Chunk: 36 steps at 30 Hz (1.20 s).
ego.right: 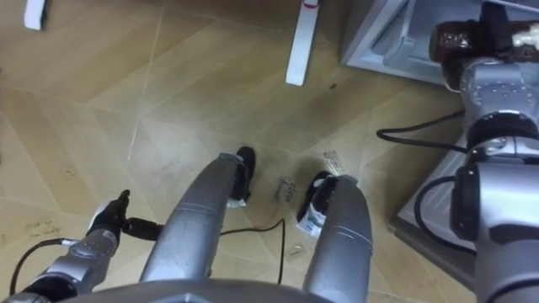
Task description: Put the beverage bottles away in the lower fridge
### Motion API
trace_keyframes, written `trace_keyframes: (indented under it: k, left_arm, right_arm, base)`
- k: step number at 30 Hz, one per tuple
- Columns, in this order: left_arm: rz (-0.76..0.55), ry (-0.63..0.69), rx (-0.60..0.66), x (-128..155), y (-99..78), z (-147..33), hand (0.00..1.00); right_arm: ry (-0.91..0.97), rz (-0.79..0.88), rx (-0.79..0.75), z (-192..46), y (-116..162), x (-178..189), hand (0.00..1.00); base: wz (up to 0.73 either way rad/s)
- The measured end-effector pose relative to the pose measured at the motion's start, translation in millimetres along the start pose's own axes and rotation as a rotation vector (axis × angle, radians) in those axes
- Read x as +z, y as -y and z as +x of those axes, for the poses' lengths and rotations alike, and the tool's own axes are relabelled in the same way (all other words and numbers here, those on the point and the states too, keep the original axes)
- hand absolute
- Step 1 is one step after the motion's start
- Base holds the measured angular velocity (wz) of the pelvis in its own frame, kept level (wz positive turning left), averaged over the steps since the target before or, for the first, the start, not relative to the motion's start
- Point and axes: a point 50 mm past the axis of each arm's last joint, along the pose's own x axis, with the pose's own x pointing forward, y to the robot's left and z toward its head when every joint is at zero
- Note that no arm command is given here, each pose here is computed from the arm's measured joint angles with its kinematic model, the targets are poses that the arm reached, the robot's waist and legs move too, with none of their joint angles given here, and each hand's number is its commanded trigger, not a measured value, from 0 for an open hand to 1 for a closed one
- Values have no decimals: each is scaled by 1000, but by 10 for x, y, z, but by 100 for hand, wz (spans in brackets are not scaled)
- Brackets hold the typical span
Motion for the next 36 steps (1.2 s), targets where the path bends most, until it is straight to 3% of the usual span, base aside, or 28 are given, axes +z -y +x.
trace_keyframes:
  k: [11,36]
  left_arm:
    - [20,10,-28,16,14,-2,0]
    - [15,-58,-32,-194,-15,-32,0]
  right_arm:
    - [-6,73,4,-2,-11,31,0]
    - [3,28,-91,41,216,32,0]
  base:
    - [1]
    - [0]
